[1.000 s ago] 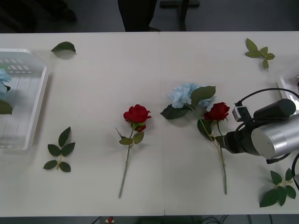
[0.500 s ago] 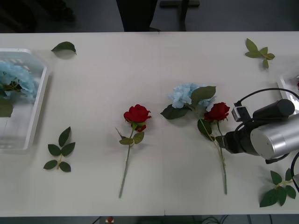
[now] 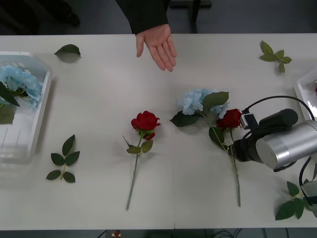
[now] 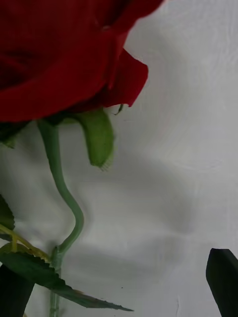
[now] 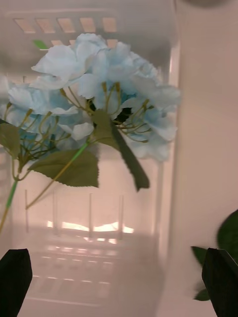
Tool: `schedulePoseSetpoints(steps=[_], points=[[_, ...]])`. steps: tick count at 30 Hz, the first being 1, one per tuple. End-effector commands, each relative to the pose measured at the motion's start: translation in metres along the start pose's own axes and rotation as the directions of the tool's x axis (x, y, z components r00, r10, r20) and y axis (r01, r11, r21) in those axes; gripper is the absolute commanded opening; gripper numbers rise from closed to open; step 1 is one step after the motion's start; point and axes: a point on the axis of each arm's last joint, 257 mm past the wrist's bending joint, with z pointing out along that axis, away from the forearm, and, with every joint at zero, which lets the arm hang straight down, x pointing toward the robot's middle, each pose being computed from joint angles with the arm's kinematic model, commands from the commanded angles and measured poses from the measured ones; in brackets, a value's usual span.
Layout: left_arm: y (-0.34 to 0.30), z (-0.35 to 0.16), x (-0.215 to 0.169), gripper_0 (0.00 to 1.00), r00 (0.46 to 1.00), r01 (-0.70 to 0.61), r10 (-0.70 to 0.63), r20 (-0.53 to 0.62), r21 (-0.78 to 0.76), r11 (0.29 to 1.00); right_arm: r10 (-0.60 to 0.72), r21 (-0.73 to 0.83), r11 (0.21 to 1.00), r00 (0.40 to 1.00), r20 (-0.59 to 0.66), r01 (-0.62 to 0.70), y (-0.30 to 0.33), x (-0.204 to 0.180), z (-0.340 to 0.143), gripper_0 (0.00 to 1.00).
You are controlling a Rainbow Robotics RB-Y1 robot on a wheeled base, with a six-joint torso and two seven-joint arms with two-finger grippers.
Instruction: Place the red flowers into the right box and the blue flowers into the left box. If a person shows an open palm, hand one flower to the person first, then continue sorting.
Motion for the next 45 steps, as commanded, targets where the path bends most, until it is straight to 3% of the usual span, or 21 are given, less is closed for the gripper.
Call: schedulePoseSetpoints(steps=[1,8,18,22,23,26,30,31,32,33,34,45], points=[[-0.072,-0.019,-0.039,1.0,0.998,-0.002,-0.002,0.056,0.074,0.997,0.041,-0.031,0.999,0.999,0.034,-0.04,0.018,-0.014,-0.005,1.0],[-0.168,0.0,-0.059,1.0,0.99,0.048,-0.068,0.123,0.156,0.987,0.031,-0.034,0.999,0.999,0.03,-0.03,0.024,-0.011,-0.001,1.0],[-0.184,0.006,-0.061,1.0,0.989,0.014,-0.037,0.141,0.161,0.987,0.032,-0.038,0.999,0.999,0.025,-0.031,0.025,-0.007,0.004,0.99],[-0.184,0.006,-0.06,1.0,0.99,0.008,-0.031,0.141,0.16,0.987,0.034,-0.04,0.999,0.999,0.025,-0.033,0.025,-0.007,0.007,0.61],[-0.184,0.007,-0.06,1.0,0.99,0.007,-0.029,0.139,0.161,0.987,0.037,-0.043,0.998,0.999,0.026,-0.035,0.025,-0.007,0.008,0.56],[-0.184,0.007,-0.06,1.0,0.99,0.007,-0.029,0.14,0.159,0.987,0.038,-0.048,0.998,0.999,0.034,-0.036,0.025,-0.008,0.011,0.52],[-0.182,0.006,-0.061,1.0,0.989,0.009,-0.031,0.143,0.154,0.988,0.042,-0.05,0.998,0.998,0.036,-0.04,0.025,-0.008,0.011,0.35],[-0.182,0.007,-0.06,1.0,0.989,0.01,-0.032,0.142,0.153,0.988,0.043,-0.05,0.998,0.998,0.036,-0.041,0.025,-0.008,0.011,0.28],[-0.181,0.006,-0.061,1.0,0.989,0.009,-0.031,0.144,0.152,0.988,0.045,-0.052,0.998,0.998,0.035,-0.043,0.025,-0.008,0.011,0.11],[-0.182,0.006,-0.061,1.0,0.989,0.009,-0.031,0.143,0.154,0.988,0.047,-0.052,0.998,0.998,0.035,-0.045,0.025,-0.008,0.011,0.03],[-0.182,0.006,-0.061,1.0,0.989,0.009,-0.031,0.143,0.155,0.988,0.047,-0.052,0.998,0.998,0.035,-0.045,0.025,-0.008,0.011,0.0],[-0.181,0.006,-0.062,1.0,0.989,0.013,-0.035,0.144,0.155,0.988,0.044,-0.021,0.999,0.996,0.074,-0.043,-0.003,-0.025,-0.009,0.0]])
